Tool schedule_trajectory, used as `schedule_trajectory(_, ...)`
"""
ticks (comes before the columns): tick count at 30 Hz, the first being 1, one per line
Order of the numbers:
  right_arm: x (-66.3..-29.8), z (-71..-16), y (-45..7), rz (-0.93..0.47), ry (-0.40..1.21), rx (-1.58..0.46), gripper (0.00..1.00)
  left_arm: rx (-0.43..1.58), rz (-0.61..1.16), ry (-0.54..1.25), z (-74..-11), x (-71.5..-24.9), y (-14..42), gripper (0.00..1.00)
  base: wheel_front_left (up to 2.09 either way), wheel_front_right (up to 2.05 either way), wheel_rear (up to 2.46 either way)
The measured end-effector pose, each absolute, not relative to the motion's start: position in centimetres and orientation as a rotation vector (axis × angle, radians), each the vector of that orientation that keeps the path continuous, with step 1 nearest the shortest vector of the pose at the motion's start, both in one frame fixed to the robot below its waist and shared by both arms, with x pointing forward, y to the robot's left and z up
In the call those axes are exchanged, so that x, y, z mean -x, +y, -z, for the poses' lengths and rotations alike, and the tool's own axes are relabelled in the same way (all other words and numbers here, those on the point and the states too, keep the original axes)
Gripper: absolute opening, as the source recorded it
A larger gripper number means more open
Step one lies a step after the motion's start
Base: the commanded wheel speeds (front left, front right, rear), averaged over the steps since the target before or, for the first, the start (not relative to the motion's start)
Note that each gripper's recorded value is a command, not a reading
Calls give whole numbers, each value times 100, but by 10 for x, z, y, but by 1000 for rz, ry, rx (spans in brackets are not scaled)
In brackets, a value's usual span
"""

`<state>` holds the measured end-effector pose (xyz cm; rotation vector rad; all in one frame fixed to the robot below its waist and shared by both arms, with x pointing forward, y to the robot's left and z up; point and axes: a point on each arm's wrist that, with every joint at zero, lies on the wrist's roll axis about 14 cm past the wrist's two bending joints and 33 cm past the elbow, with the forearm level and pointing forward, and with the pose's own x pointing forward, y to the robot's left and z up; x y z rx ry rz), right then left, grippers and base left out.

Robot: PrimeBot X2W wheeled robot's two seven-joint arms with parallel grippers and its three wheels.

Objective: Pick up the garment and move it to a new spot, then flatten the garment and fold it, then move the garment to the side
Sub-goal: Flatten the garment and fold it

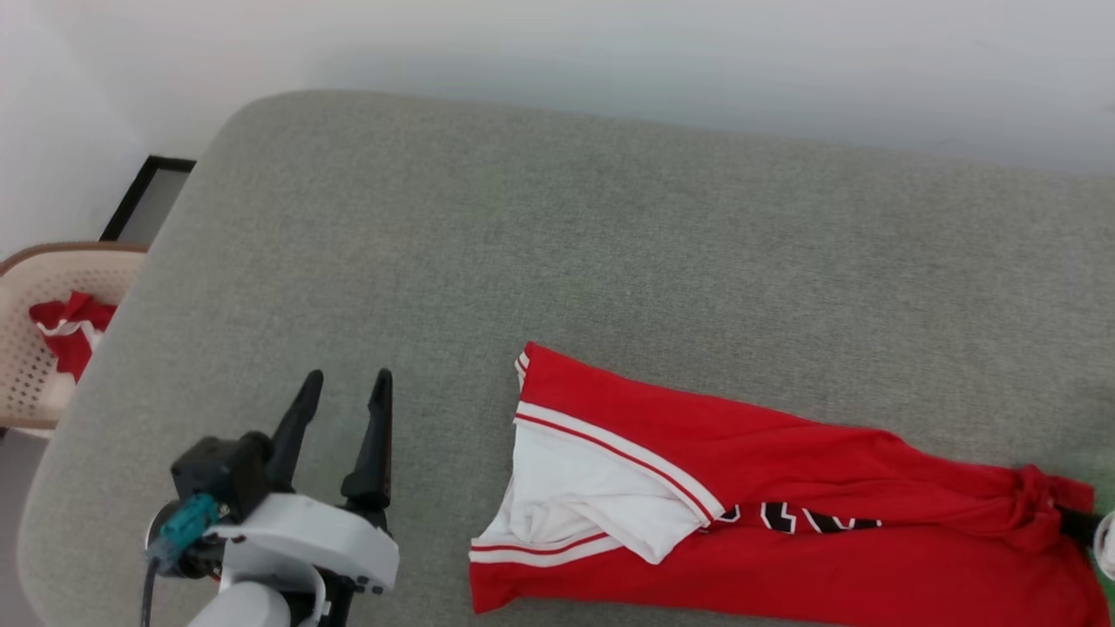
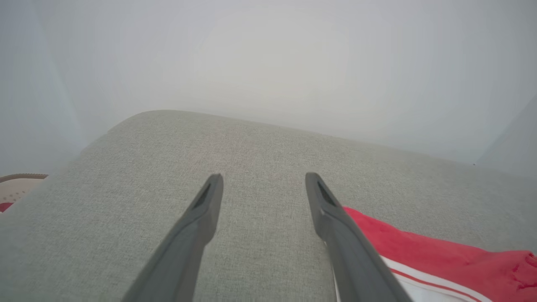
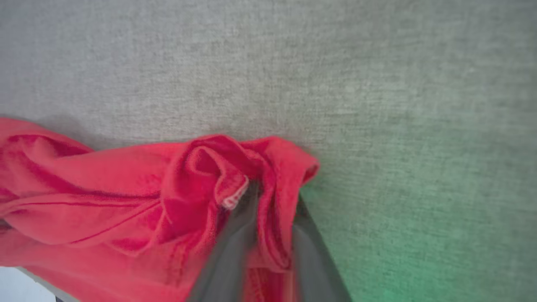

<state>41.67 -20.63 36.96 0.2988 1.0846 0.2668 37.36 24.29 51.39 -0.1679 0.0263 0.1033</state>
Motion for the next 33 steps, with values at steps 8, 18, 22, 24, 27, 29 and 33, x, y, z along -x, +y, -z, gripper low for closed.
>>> schedule_trajectory(8, -421, -367, -201, -293, 1102, -296, 0, 177, -146, 11, -508, -365, 251, 100, 0, 0, 0)
schedule_trajectory(18, -438, -376, -216, -265, 1038, -278, 0, 183, -142, -7, -505, -366, 246, 100, 0, 0, 0)
schedule_trajectory(22, -449, -382, -232, -224, 994, -260, 0, 178, -138, -21, -507, -368, 245, 100, 0, 0, 0)
schedule_trajectory(24, -454, -385, -247, -186, 980, -247, 0, 179, -133, -27, -508, -370, 243, 100, 0, 0, 0)
schedule_trajectory(27, -456, -387, -271, -124, 971, -212, 0, 177, -130, -33, -508, -371, 242, 100, 0, 0, 0)
schedule_trajectory(29, -458, -390, -288, -76, 965, -197, 0, 178, -125, -33, -507, -371, 240, 100, 0, 0, 0)
schedule_trajectory(33, -458, -393, -314, -4, 955, -172, 0, 178, -120, -35, -506, -372, 239, 100, 0, 0, 0)
